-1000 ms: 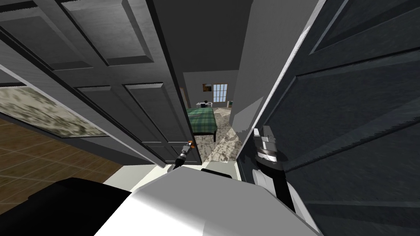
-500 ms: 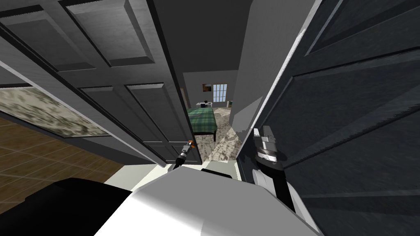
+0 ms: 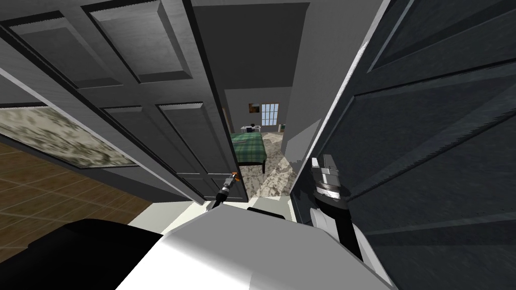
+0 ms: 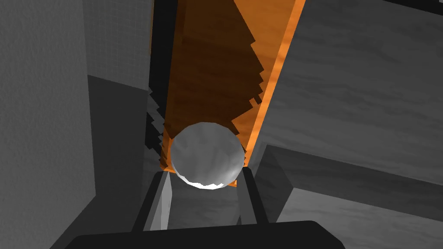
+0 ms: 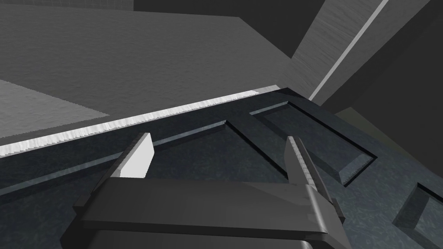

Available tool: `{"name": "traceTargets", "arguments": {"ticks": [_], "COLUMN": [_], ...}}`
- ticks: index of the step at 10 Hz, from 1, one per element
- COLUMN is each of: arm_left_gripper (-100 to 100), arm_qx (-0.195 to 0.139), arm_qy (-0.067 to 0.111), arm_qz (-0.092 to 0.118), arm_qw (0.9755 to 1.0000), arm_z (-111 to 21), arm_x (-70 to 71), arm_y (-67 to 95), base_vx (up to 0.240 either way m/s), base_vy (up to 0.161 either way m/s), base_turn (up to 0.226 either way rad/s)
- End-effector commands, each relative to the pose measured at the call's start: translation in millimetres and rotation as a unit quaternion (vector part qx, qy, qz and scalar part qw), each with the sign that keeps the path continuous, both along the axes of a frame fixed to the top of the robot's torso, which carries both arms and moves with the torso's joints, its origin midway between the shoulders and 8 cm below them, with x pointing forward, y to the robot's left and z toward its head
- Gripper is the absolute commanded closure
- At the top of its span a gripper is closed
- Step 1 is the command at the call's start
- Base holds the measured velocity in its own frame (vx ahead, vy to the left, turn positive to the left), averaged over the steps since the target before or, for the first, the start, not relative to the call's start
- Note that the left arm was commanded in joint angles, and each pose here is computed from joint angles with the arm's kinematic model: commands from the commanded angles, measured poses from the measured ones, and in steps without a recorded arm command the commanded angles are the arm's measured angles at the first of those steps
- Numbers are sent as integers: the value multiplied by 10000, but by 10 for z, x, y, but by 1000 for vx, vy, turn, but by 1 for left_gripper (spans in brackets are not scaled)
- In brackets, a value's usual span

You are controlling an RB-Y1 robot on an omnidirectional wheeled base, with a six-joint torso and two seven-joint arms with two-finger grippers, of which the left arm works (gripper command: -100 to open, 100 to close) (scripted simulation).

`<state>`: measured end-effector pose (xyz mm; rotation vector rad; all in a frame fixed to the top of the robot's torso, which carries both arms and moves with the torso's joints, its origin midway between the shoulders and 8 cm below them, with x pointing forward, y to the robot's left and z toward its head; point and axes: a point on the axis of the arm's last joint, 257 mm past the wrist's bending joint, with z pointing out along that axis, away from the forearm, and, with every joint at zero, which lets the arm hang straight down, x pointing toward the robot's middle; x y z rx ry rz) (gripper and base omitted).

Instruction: Pull the door open

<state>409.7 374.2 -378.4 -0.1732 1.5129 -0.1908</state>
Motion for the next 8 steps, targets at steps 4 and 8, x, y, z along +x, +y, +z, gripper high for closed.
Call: {"name": "traceTargets", "arguments": {"ticks": [4, 8], "arm_left_gripper": [100, 100], "arm_qx": [-491, -957], "arm_qy": [109, 123], "arm_qz": [-109, -131], "arm_qw": [9987, 9952], "arm_z": [-119, -121], "arm_x": [19, 53], "arm_y": [-139, -136], "base_vx": [-21, -37], "base_vy": [1, 6], "base_turn": [2, -12]}}
